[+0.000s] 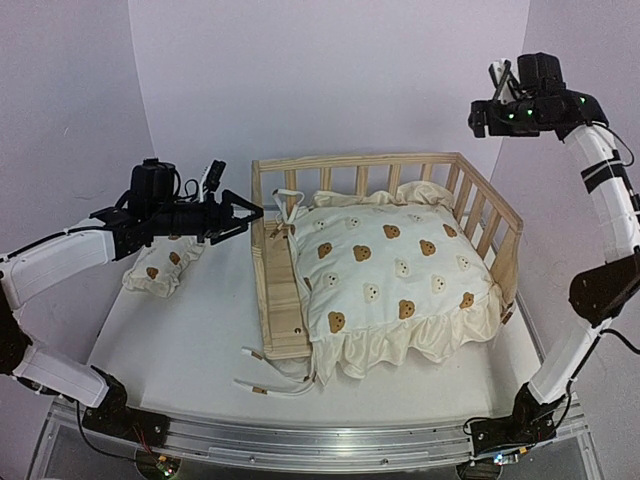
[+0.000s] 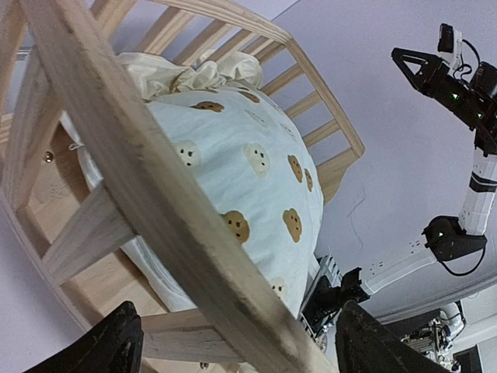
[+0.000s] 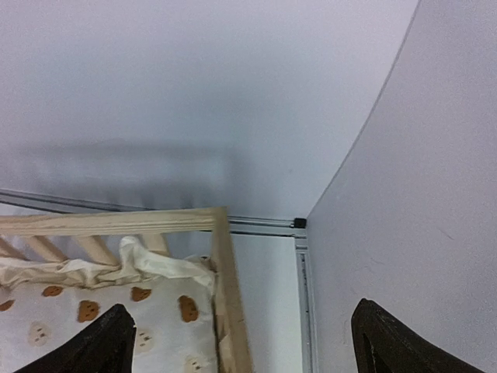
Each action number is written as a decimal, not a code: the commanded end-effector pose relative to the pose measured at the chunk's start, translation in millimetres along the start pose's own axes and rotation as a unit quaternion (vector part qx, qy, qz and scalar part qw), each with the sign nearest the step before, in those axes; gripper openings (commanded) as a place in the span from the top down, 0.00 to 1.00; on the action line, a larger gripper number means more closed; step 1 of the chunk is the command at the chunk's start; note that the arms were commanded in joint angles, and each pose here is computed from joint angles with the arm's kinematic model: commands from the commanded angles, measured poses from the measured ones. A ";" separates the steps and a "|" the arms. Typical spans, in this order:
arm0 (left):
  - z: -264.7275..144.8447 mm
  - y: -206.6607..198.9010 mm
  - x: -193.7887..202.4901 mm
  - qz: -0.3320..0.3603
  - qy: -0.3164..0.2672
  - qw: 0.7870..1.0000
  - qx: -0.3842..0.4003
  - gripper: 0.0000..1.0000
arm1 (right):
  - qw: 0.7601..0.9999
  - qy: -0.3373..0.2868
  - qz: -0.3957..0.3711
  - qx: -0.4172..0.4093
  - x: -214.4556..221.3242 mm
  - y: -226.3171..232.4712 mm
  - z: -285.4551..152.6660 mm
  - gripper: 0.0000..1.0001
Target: Set up the pet bed
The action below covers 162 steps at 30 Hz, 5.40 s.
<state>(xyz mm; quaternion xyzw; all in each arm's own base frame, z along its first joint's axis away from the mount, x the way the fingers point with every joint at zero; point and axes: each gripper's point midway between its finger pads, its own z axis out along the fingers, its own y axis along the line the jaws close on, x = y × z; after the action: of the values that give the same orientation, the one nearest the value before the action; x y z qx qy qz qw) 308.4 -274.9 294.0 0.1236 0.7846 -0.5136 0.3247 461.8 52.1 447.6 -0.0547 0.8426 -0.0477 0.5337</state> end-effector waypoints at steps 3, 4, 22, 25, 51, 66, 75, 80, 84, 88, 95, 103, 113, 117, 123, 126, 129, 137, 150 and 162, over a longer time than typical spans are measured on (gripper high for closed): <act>11.1 -37.8 3.2 0.029 -0.009 0.999 0.039 0.24 | 0.984 0.057 -0.001 -0.168 55.5 124.0 -28.7 0.02; 13.7 -42.1 6.7 0.029 -0.005 0.999 0.041 0.28 | 0.980 0.060 0.002 -0.191 64.0 143.6 -32.5 0.02; 50.5 -155.6 107.6 0.072 0.049 0.988 0.129 0.45 | 0.864 0.083 0.008 -0.496 136.2 338.5 -64.2 0.17; 28.9 -140.3 86.7 0.095 0.011 0.992 0.084 0.27 | 0.869 0.084 -0.005 -0.487 147.3 337.7 -57.7 0.20; 16.5 62.6 4.7 -0.026 -0.033 0.999 -0.008 0.43 | 0.876 0.105 0.147 -0.448 188.1 380.4 1.0 0.68; 35.9 81.2 -11.5 -0.013 -0.030 0.999 -0.008 0.50 | 0.868 0.090 0.219 -0.436 164.1 390.5 -13.0 0.69; 64.5 80.4 -32.7 0.040 -0.010 0.998 0.046 0.44 | 0.872 0.091 0.223 -0.427 168.3 395.6 -3.8 0.70; 82.0 81.6 -26.7 0.150 0.023 0.983 0.102 0.31 | 0.887 0.076 0.203 -0.407 160.5 376.9 -13.3 0.69; 89.7 91.0 -24.4 0.213 0.024 0.970 0.110 0.30 | 0.912 0.072 0.183 -0.360 156.0 346.0 -22.9 0.64; 90.5 85.3 -18.1 0.269 0.034 0.950 0.153 0.27 | 0.916 0.094 0.161 -0.356 160.4 336.5 -28.5 0.56; 102.1 84.5 -16.0 0.344 0.031 0.921 0.179 0.24 | 0.918 0.091 0.134 -0.363 164.6 333.4 -33.8 0.51; 129.9 77.9 -16.1 0.362 0.037 0.907 0.214 0.25 | 0.913 0.100 0.127 -0.373 171.4 336.5 -35.7 0.51; 152.8 90.5 -5.1 0.380 0.046 0.890 0.247 0.26 | 0.909 0.102 0.132 -0.383 168.0 340.5 -37.8 0.52; 157.9 93.5 1.0 0.381 0.051 0.888 0.253 0.31 | 0.909 0.097 0.135 -0.382 163.9 338.7 -39.6 0.52; 160.1 93.8 -1.8 0.385 0.047 0.888 0.246 0.60 | 0.906 0.098 0.140 -0.387 162.5 336.6 -44.7 0.53; 155.9 87.8 -2.8 0.392 0.044 0.886 0.245 0.78 | 0.903 0.100 0.136 -0.395 164.0 338.1 -47.9 0.54; 147.0 78.2 -1.5 0.396 0.043 0.882 0.253 0.90 | 0.902 0.101 0.127 -0.400 166.3 338.9 -49.5 0.53; 110.0 58.3 4.1 0.400 0.034 0.888 0.222 1.00 | 0.905 0.095 0.111 -0.400 169.2 335.1 -51.9 0.53; 88.4 58.3 5.9 0.309 0.053 0.926 0.210 1.00 | 0.852 0.026 -0.066 -0.519 182.9 380.8 -59.2 0.37; 97.2 72.3 22.7 0.261 0.084 0.933 0.233 1.00 | 0.816 -0.008 -0.127 -0.565 191.0 411.6 -7.7 0.62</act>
<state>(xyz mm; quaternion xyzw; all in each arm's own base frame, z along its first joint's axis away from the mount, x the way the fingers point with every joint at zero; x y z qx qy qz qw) 377.3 -328.7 187.5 0.4199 0.6362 -0.5439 0.3508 346.5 420.1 183.8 -0.4147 0.7675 0.3455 0.3459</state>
